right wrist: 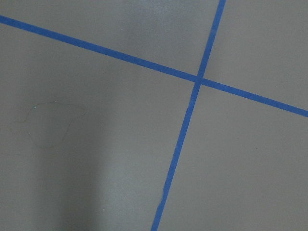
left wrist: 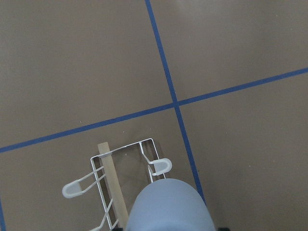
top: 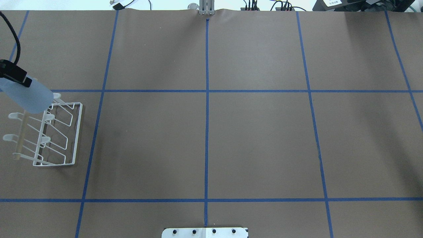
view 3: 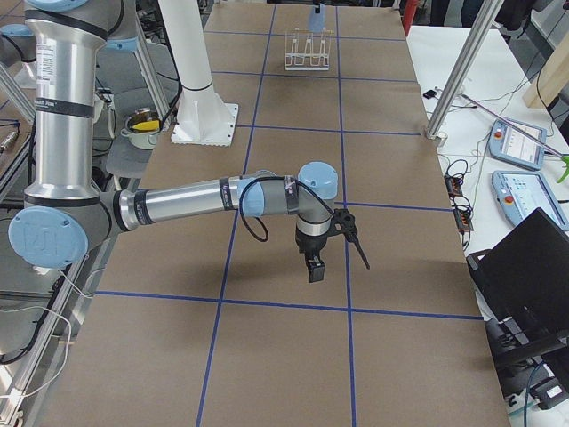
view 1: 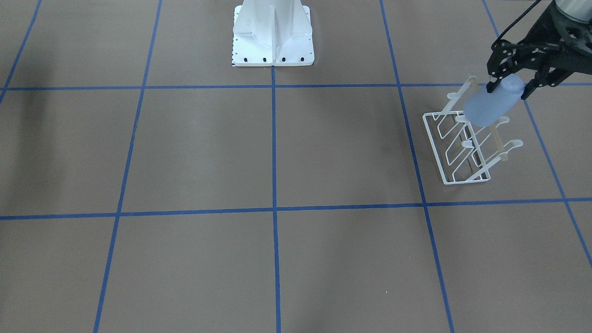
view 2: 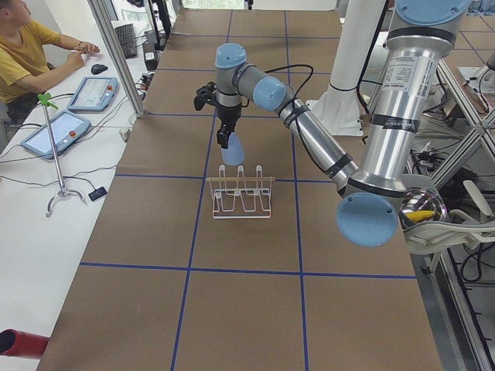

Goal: Hang cup on cup holder
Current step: 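Lower the cup with the left gripper onto a rack hook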

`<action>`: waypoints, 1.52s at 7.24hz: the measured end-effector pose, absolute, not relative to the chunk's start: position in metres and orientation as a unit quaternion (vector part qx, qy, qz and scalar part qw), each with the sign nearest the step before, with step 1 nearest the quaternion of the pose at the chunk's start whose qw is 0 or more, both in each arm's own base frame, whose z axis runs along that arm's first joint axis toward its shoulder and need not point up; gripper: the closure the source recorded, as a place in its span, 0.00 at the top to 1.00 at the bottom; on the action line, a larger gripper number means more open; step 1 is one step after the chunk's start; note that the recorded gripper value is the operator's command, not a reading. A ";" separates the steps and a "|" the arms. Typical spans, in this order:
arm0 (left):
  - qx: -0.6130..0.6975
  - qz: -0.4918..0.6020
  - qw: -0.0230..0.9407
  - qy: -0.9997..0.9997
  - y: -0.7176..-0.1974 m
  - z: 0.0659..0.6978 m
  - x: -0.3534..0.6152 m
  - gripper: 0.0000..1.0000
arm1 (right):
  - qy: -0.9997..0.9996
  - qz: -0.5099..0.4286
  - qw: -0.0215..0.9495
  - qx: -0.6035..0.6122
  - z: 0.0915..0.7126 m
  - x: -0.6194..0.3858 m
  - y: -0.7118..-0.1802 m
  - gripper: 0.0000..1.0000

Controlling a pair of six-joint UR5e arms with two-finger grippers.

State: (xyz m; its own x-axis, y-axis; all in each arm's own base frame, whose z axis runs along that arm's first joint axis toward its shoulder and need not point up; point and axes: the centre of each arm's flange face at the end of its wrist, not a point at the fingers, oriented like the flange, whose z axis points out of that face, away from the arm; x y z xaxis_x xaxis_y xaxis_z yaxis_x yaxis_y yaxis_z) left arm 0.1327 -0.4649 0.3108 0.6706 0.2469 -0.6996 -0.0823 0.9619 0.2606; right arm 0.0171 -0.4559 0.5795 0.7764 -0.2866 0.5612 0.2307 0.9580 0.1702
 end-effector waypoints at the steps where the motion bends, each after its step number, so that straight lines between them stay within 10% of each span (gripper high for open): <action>1: 0.113 0.077 0.908 0.395 -0.470 0.309 0.136 0.00 | -0.305 -0.138 0.941 0.046 0.579 0.018 -0.456 1.00; 11: 0.133 0.043 0.928 0.346 -0.493 0.351 0.210 0.00 | -0.308 -0.134 0.941 0.044 0.579 0.017 -0.457 1.00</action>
State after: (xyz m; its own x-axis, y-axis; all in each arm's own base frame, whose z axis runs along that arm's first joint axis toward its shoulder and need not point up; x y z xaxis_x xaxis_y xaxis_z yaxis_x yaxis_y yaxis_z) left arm 0.2103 -0.4928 0.3513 0.7569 0.1707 -0.6308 0.0127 0.9612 0.2754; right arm 0.0175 -0.4567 0.5795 0.7744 -0.2788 0.5680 0.2240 0.9603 0.1660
